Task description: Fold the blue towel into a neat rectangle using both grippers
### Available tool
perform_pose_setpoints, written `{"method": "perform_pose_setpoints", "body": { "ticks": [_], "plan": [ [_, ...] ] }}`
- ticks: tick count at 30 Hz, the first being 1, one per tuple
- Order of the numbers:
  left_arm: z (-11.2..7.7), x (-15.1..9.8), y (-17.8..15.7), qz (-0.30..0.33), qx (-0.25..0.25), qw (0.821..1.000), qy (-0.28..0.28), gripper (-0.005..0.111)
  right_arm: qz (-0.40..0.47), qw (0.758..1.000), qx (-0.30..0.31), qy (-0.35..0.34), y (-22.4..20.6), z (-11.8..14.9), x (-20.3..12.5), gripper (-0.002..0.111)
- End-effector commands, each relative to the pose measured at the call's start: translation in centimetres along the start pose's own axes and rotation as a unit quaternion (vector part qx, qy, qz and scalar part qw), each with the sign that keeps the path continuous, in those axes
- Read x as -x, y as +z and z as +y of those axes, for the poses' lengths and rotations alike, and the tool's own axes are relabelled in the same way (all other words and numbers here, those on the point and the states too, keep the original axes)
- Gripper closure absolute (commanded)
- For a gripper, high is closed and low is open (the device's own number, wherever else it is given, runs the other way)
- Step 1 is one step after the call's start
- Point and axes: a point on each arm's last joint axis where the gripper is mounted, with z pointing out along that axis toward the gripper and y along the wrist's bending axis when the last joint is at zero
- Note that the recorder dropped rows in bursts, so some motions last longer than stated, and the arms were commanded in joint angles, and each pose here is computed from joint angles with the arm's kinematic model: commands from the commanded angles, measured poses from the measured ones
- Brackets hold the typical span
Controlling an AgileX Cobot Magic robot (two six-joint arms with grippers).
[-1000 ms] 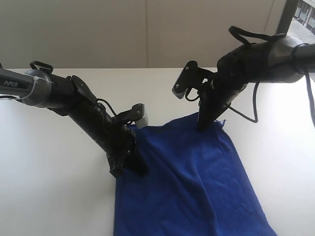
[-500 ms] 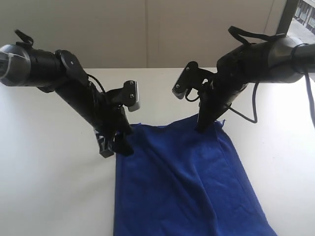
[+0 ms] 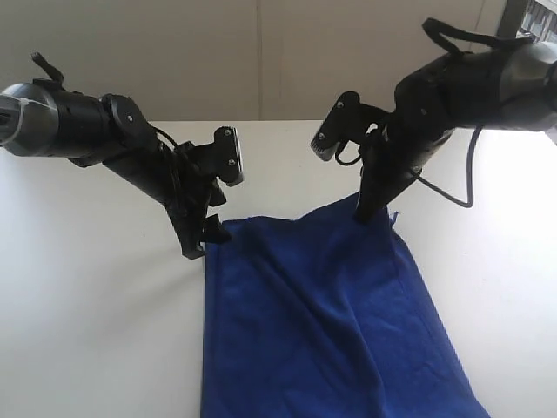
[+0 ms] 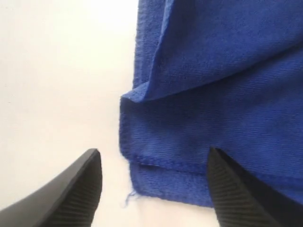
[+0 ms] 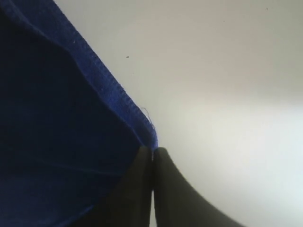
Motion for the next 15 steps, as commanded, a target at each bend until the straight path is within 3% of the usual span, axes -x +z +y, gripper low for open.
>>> {"method": "perform_pose_setpoints", "body": {
  "ticks": [1,8,15],
  "plan": [
    [0.3,-0.4,0.4,0.002,0.014,1.000,0.013,0.039,-0.001,1.000,-0.002,0.007,-1.8,-0.1,0.1,0.108],
    [-0.2,-1.2,2.0,0.014,-0.004,1.000,0.008,0.039,0.012,1.000,0.000,0.010,-3.0,-0.2,-0.2,0.108],
    [0.1,-1.2,2.0,0.013,0.011,1.000,0.008,0.039,0.015,1.000,-0.004,0.023,-4.3,-0.5,-0.3,0.108]
  ]
}}
